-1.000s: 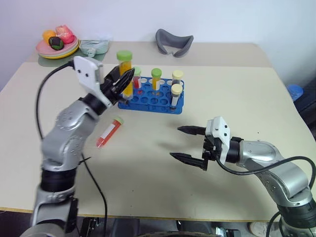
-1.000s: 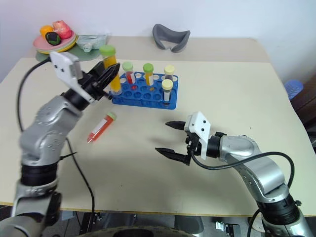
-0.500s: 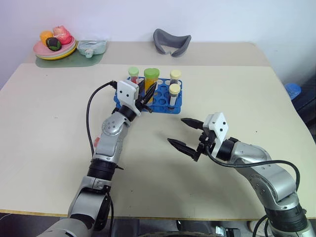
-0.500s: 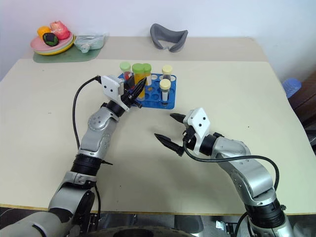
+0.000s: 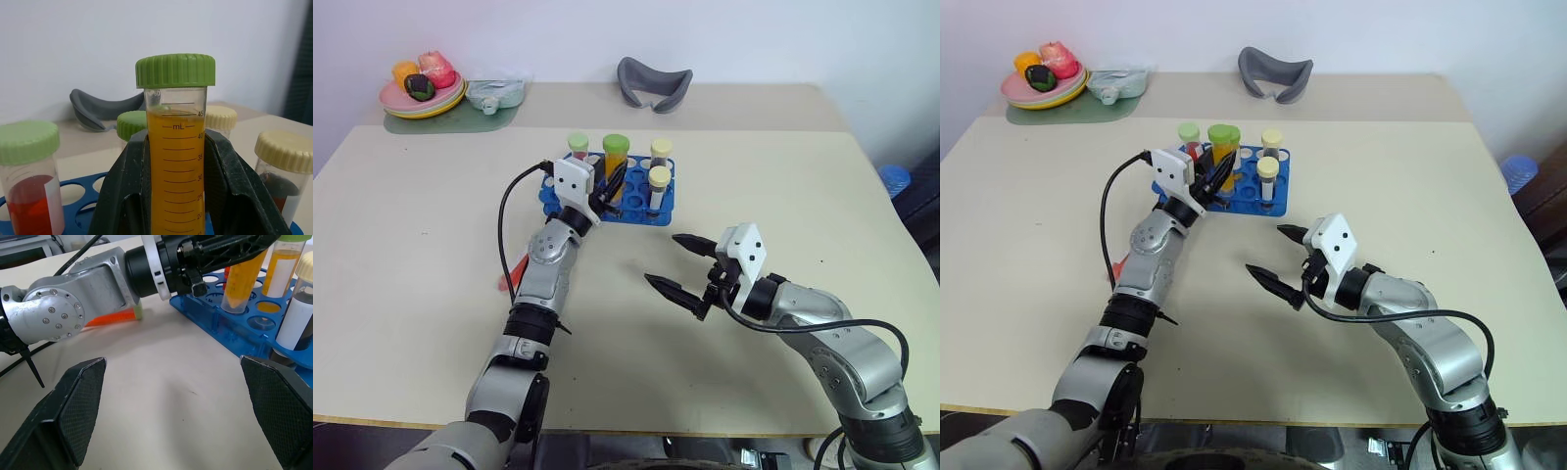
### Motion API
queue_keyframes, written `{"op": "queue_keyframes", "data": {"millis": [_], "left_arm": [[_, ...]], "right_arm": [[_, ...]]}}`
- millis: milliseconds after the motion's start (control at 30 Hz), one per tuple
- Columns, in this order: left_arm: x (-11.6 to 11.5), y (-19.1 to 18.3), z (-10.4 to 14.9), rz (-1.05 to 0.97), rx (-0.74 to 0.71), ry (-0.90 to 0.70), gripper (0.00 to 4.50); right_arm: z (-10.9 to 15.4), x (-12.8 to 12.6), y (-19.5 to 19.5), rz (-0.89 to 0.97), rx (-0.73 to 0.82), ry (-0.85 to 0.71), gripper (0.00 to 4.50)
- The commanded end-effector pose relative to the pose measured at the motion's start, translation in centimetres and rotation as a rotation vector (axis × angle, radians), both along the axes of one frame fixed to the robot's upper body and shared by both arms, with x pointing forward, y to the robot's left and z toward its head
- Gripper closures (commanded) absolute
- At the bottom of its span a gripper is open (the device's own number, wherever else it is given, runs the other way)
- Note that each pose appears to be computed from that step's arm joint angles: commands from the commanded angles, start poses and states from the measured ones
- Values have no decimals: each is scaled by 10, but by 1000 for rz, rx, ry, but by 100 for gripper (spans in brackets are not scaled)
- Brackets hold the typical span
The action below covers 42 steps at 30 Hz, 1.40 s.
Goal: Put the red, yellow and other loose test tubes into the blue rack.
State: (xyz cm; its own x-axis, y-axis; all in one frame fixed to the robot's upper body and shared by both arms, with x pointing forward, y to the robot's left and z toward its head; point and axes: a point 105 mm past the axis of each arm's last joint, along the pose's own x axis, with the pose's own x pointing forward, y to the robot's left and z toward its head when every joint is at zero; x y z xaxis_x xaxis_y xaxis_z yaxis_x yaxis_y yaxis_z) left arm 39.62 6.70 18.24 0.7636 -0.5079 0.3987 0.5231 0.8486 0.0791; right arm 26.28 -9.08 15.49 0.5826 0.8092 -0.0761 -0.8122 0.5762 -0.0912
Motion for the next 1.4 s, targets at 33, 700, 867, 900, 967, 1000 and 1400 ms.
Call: {"op": "queue_keyframes", "data": {"millis": [33, 700, 867, 900, 967, 1000, 1400], "left_arm": [[-2, -3, 15, -6, 3, -69, 368], [3, -4, 6, 44, 14, -97, 368], [2, -4, 3, 37, 4, -85, 368], [2, -4, 2, 33, 0, -79, 318], [1, -2, 2, 33, -6, -76, 235], [0, 0, 4, 38, -4, -83, 178], [-44, 53, 50, 63, 59, -116, 31]], "right_arm": [[14, -5, 5, 27, 23, -52, 0], [18, 1, 10, -20, 76, -75, 0], [18, 1, 10, -21, 77, -75, 0], [18, 1, 10, -20, 77, -74, 0], [17, 1, 11, -18, 78, -73, 0], [17, 1, 12, -17, 79, -73, 0], [20, 2, 10, -17, 82, -77, 0]]}}
